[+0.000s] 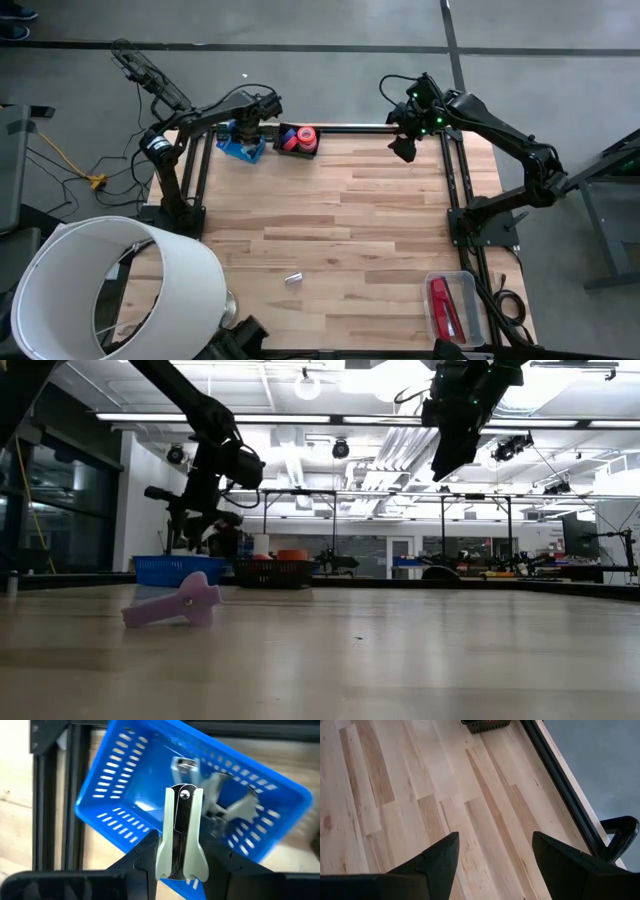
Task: Pick and place Stapler, Stapler remover, tape
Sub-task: Put the gray staple remover into the blue bin
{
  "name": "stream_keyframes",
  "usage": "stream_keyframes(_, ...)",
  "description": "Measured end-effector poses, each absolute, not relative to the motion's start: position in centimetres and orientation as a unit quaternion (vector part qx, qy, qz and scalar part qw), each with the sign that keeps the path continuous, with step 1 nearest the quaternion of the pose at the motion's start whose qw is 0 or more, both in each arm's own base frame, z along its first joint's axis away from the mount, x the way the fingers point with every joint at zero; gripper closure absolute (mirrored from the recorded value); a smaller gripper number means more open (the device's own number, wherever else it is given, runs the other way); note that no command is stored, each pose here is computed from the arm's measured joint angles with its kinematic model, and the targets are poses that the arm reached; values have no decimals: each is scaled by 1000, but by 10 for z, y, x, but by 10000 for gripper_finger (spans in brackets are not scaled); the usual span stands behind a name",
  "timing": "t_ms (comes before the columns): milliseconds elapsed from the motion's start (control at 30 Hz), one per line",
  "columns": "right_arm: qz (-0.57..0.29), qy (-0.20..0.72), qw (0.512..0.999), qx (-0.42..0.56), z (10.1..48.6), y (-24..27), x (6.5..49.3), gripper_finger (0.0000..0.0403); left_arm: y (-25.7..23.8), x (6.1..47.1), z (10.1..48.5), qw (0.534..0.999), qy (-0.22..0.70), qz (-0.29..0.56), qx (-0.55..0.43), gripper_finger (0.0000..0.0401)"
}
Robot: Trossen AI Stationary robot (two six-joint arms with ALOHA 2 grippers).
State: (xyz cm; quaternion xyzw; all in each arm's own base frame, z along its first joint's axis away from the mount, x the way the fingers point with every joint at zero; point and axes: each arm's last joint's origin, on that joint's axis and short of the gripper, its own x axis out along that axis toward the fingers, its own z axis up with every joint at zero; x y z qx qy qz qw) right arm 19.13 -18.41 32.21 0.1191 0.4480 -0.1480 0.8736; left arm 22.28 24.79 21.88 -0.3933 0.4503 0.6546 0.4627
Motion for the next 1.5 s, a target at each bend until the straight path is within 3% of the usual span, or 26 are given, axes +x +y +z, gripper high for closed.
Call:
stream_keyframes(767,-153,435,880,110,324,-186,193,160,241,212,198,415,442,688,-397,304)
stream_keyframes(900,-153,435,880,110,324,-186,193,160,244,209,198,407,433,696,-404,283)
stream_keyframes(1500,-152,435,881,110,324,-186,193,160,247,213,198,440,438,677,-395,266)
